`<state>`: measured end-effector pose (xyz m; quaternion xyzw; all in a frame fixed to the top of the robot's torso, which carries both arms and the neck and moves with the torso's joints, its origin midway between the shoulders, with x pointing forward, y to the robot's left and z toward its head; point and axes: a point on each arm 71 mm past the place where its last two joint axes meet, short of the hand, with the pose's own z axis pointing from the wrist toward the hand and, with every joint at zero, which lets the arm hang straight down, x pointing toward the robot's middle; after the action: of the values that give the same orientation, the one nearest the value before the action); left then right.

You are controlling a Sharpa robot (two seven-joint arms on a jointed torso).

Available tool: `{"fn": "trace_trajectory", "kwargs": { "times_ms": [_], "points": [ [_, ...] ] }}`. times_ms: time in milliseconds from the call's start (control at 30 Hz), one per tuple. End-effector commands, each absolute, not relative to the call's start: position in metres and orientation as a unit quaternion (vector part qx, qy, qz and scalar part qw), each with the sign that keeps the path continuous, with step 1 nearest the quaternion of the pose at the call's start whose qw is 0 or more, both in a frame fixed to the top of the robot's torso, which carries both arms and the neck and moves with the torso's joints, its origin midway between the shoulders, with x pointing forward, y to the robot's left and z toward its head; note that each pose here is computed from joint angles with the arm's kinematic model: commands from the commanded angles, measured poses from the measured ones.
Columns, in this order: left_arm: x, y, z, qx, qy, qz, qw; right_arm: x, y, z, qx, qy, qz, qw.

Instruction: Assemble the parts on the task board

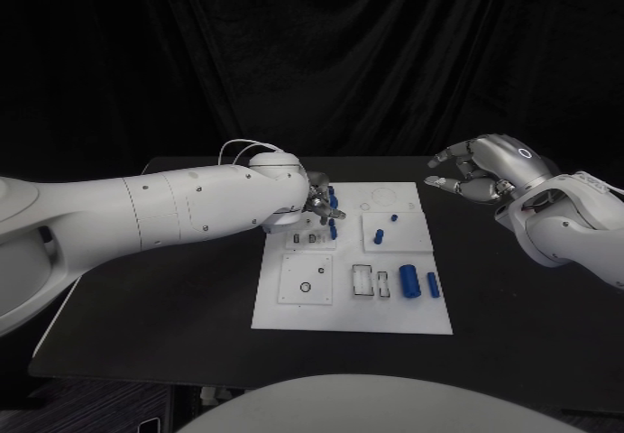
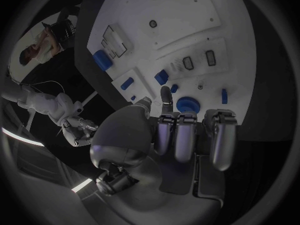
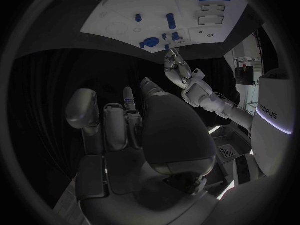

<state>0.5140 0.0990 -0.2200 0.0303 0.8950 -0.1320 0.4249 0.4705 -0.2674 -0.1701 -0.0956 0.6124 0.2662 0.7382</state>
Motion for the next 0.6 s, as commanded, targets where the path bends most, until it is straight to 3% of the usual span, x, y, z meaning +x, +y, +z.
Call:
{"fn": "trace_trajectory", "kwargs": {
  "times_ms": [33,600],
  "points": [
    [0.512,0.099,-0.226,0.031,0.898,-0.131,0.419,0.471,-0.269,-0.17,-0.087,0.608,0.261,0.745],
    [0.509,0.099,-0.239,0.017,0.891,-0.152,0.427,0.471,-0.268,-0.172,-0.085,0.61,0.26,0.744]
  ]
}}
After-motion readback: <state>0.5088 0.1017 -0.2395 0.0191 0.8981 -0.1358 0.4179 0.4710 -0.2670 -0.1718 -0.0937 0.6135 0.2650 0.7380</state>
